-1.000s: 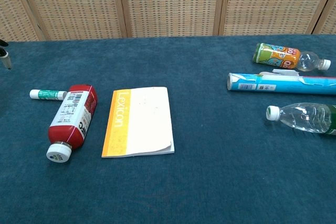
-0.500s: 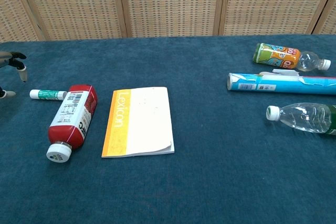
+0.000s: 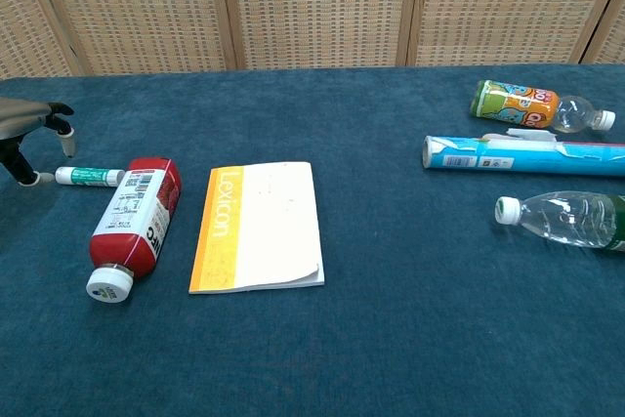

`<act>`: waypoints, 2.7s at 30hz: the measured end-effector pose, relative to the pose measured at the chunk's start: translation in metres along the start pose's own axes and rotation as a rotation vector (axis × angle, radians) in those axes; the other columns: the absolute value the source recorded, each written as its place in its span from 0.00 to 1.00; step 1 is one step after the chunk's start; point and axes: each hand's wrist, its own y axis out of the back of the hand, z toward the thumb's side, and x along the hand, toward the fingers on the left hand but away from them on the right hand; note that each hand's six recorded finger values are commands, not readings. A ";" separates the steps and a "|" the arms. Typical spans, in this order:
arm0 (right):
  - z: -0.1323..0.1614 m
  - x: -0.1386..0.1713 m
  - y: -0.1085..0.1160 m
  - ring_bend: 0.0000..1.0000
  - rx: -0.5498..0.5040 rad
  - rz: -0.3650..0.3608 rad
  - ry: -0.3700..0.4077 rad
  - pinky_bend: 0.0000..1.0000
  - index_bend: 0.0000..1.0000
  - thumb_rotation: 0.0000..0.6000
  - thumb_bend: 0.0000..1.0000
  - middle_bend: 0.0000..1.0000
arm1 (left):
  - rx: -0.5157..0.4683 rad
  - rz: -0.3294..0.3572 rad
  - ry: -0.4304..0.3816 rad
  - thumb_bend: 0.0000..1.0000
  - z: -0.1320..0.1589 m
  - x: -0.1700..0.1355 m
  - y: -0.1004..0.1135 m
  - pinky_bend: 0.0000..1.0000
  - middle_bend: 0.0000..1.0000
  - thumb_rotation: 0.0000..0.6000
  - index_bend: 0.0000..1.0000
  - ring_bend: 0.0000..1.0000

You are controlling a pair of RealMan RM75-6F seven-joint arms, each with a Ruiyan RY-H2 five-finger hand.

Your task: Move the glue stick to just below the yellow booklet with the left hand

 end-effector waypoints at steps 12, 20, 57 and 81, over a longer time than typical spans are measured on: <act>-0.002 0.000 0.002 0.00 -0.012 -0.007 -0.002 0.02 0.10 1.00 0.00 0.00 | 0.026 -0.019 -0.009 0.36 0.011 0.003 -0.010 0.00 0.00 1.00 0.37 0.00; -0.001 0.000 0.002 0.00 -0.017 -0.004 0.002 0.02 0.10 1.00 0.00 0.00 | 0.031 -0.027 -0.009 0.36 0.016 0.004 -0.016 0.00 0.00 1.00 0.39 0.00; 0.000 0.001 0.007 0.00 -0.041 -0.026 0.020 0.02 0.10 1.00 0.00 0.00 | -0.072 0.067 0.001 0.43 0.016 -0.016 -0.001 0.00 0.00 1.00 0.54 0.00; 0.001 0.003 0.009 0.00 -0.045 -0.033 0.026 0.02 0.10 1.00 0.00 0.00 | -0.267 0.094 -0.148 0.43 0.029 -0.127 0.051 0.00 0.00 1.00 0.55 0.00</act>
